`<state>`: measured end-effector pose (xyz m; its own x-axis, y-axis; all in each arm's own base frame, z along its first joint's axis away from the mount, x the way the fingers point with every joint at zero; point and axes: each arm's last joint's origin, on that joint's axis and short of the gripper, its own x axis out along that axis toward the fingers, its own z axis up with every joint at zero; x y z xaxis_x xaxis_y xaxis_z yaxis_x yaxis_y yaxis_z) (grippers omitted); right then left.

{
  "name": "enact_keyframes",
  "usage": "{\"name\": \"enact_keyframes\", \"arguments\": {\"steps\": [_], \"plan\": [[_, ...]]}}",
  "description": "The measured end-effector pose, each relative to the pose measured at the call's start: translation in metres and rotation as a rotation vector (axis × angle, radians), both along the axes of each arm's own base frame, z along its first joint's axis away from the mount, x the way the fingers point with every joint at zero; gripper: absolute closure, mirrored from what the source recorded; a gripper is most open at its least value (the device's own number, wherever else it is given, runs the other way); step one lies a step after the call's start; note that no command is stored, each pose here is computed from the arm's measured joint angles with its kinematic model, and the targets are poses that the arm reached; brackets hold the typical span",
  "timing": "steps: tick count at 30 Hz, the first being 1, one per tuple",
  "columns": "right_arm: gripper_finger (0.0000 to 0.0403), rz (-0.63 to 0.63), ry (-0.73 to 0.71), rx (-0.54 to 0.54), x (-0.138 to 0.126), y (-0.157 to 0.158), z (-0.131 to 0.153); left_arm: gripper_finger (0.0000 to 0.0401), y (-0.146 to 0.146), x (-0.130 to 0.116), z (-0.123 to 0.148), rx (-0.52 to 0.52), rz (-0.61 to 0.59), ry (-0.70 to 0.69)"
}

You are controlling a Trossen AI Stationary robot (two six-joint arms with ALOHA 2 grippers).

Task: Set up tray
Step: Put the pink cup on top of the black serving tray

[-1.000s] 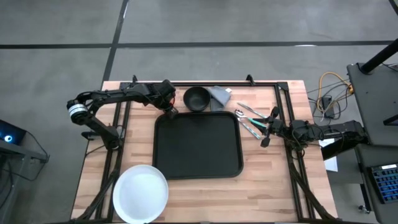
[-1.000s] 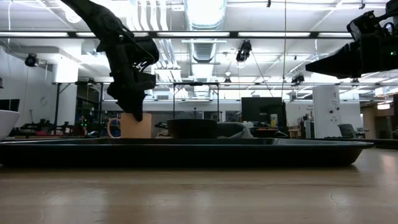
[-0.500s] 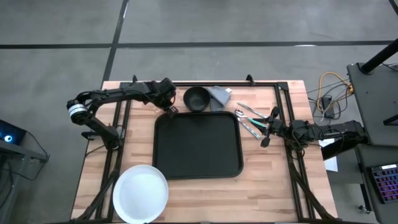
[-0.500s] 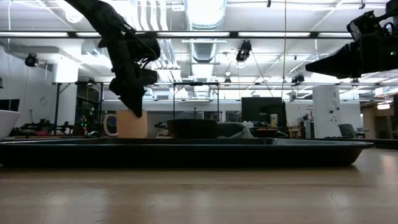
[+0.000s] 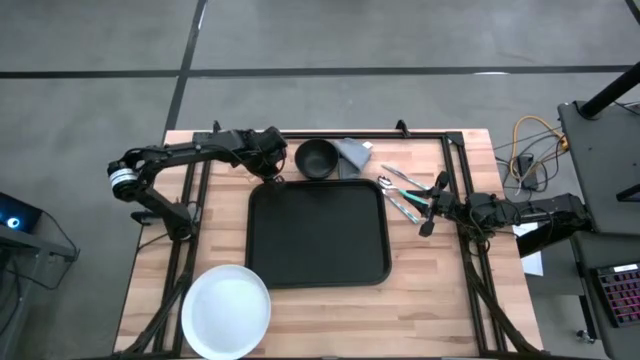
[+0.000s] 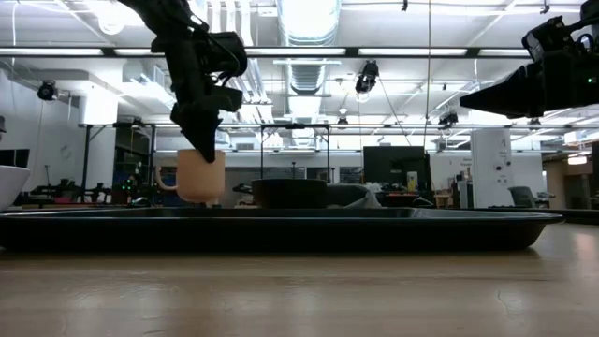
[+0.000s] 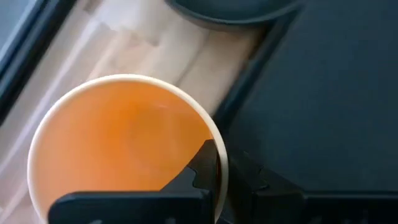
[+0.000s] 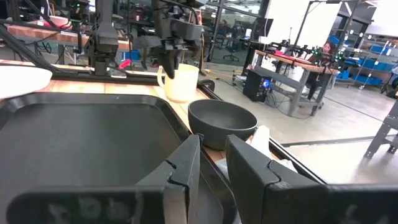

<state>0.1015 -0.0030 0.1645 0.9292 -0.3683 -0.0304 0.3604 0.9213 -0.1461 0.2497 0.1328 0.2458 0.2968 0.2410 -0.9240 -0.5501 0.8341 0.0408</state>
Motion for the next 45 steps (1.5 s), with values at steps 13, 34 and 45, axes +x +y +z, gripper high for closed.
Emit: {"name": "enact_keyframes", "arguments": {"steps": [13, 34, 45], "plan": [[0.0335, 0.0, 0.0, 0.0, 0.0, 0.0, 0.0, 0.0401, -0.06, 0.019, -0.005, -0.011, -0.224, 0.026], [0.0335, 0.0, -0.001, 0.0, 0.0, 0.0, 0.0, 0.0401, -0.072, 0.008, -0.031, -0.042, -0.248, 0.115], [0.0335, 0.0, 0.0, 0.0, 0.0, 0.0, 0.0, 0.0394, -0.072, 0.006, -0.032, -0.05, -0.248, 0.137]]}}
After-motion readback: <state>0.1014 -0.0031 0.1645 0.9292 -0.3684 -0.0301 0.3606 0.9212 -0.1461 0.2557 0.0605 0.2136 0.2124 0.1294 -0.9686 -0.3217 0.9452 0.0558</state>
